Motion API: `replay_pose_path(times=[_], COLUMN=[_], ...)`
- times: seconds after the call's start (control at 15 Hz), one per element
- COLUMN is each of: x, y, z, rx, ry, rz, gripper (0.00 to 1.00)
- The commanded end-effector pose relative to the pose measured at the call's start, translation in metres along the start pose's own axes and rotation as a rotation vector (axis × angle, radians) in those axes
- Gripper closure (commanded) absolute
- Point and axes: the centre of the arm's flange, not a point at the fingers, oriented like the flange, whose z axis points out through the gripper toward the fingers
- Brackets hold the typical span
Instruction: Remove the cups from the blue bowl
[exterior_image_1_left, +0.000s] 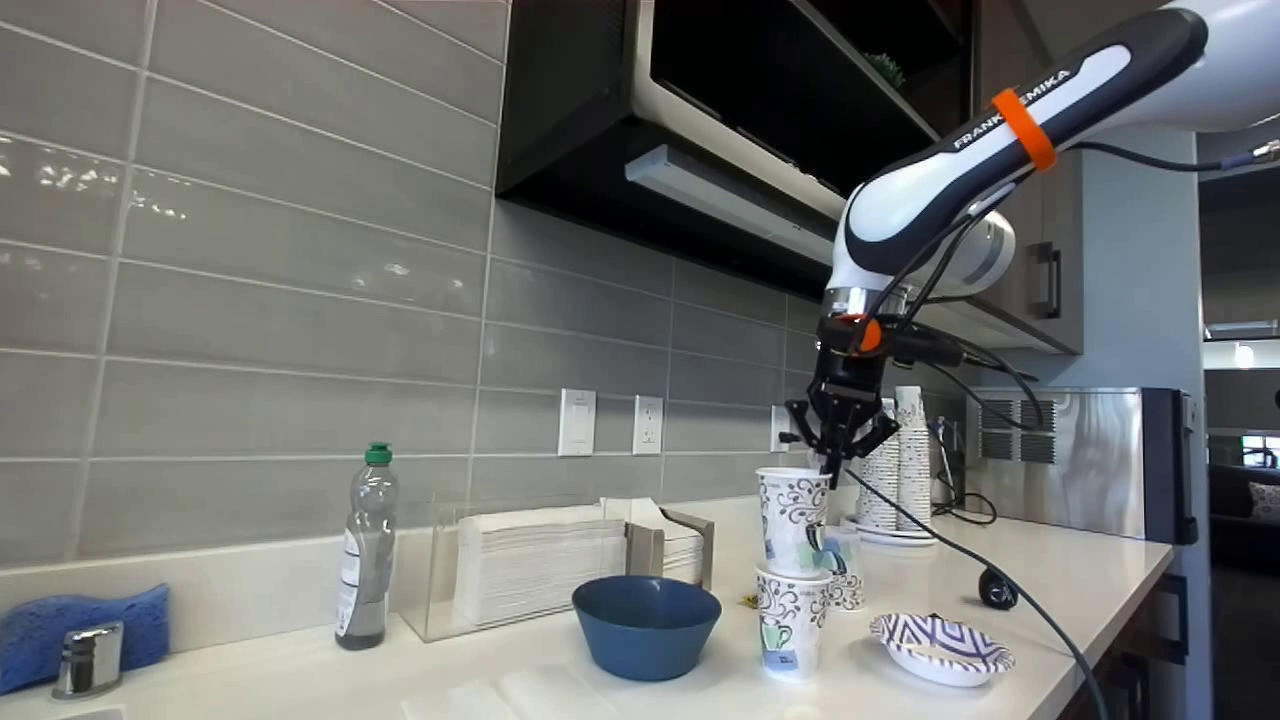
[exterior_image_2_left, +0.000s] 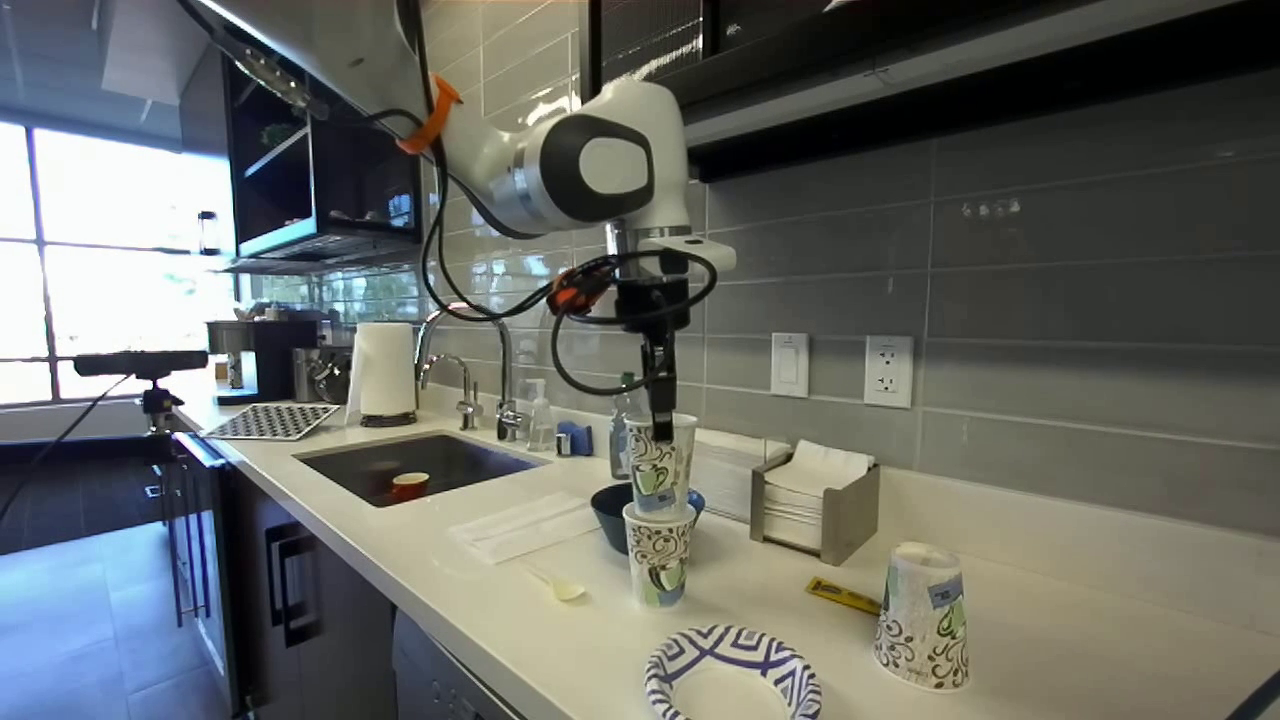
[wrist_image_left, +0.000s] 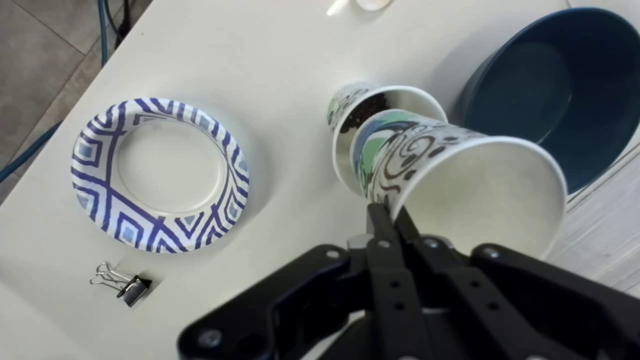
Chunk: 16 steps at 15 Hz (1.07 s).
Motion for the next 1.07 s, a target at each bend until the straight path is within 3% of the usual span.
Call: replay_pose_path(times=[0.0,1.0], x=[-0.0076,-0.0121], y=[0.008,0.0157], z=[-0.0034,0.0004], rx=[0.02,0.013], ry=[-0.022,-0.042], rz=[0.02,0.027], gripper=[0.99,0.99])
